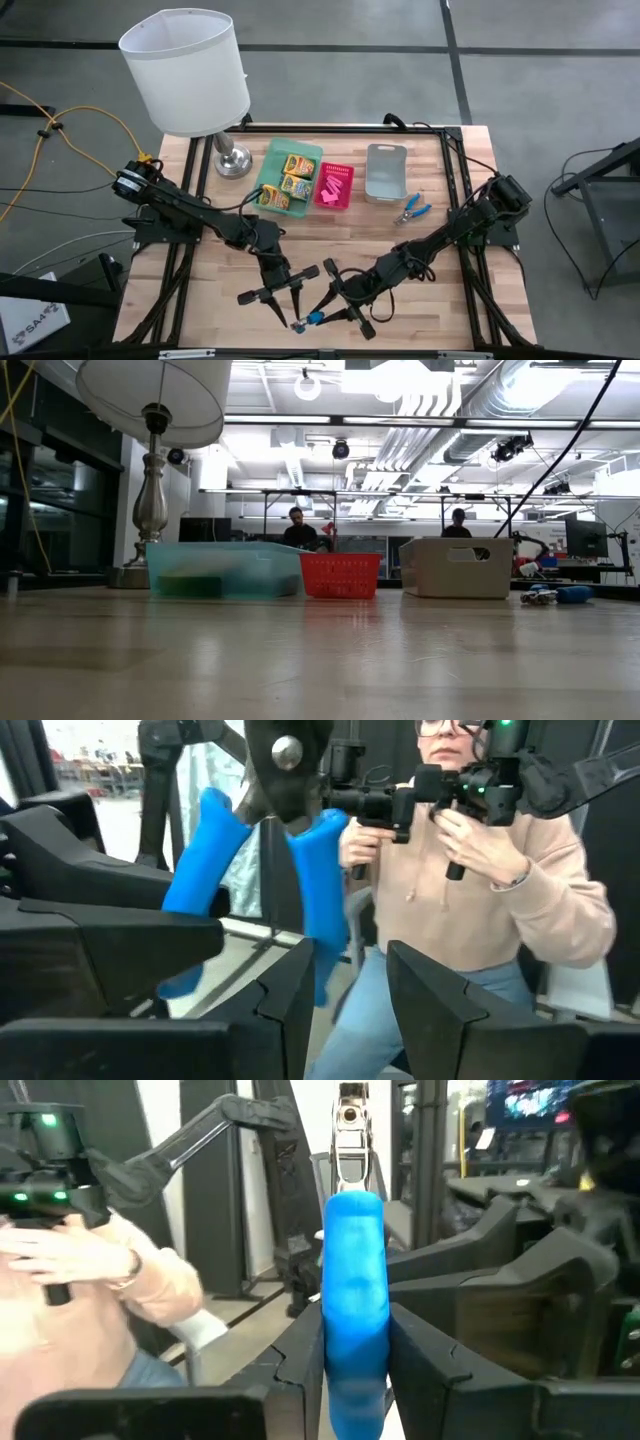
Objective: Pick & Place School Supplies
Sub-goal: Put the blue puncher into the gray bin
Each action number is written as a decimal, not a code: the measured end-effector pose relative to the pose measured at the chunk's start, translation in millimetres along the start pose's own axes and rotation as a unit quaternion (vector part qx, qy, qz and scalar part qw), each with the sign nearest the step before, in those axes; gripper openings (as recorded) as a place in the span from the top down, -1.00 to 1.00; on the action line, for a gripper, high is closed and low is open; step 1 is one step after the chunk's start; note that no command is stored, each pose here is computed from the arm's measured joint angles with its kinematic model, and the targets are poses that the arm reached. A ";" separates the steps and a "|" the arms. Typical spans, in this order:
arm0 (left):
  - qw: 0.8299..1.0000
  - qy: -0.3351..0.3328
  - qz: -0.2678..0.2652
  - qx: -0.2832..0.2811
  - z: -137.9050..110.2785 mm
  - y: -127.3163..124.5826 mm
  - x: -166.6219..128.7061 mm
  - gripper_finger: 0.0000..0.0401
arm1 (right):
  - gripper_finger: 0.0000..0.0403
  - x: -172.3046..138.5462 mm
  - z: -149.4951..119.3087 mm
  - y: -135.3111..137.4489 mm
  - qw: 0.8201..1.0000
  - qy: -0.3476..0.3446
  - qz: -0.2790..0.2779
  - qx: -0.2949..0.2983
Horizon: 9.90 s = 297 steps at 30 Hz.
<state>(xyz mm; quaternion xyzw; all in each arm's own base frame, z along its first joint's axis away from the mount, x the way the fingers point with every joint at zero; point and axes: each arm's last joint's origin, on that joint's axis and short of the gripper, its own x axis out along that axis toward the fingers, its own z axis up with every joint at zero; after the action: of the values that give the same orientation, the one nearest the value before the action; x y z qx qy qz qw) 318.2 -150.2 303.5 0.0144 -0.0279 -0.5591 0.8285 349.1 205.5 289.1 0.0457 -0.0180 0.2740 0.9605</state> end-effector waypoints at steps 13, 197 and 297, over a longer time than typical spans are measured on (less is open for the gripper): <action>0.999 0.001 0.004 -0.054 1.5 1.3 -3.0 0.39 | 0.60 -6.2 -0.1 40.5 0.999 0.029 -0.018 0.011; 0.906 0.308 0.202 -0.207 -21.2 -58.0 -19.4 0.39 | 0.24 -223.8 -29.1 -209.6 0.549 0.524 -0.562 0.329; 0.936 0.230 0.206 -0.168 -5.9 -64.5 -1.3 0.39 | 0.24 -260.8 -95.3 -117.6 0.575 0.680 -0.390 0.235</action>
<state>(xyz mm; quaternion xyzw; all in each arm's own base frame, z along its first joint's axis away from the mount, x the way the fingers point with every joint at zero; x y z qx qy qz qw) 258.4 -173.2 294.0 -0.0033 0.2555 -0.3541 0.8996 190.7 -21.4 169.6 0.0724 0.7246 -0.1815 0.6609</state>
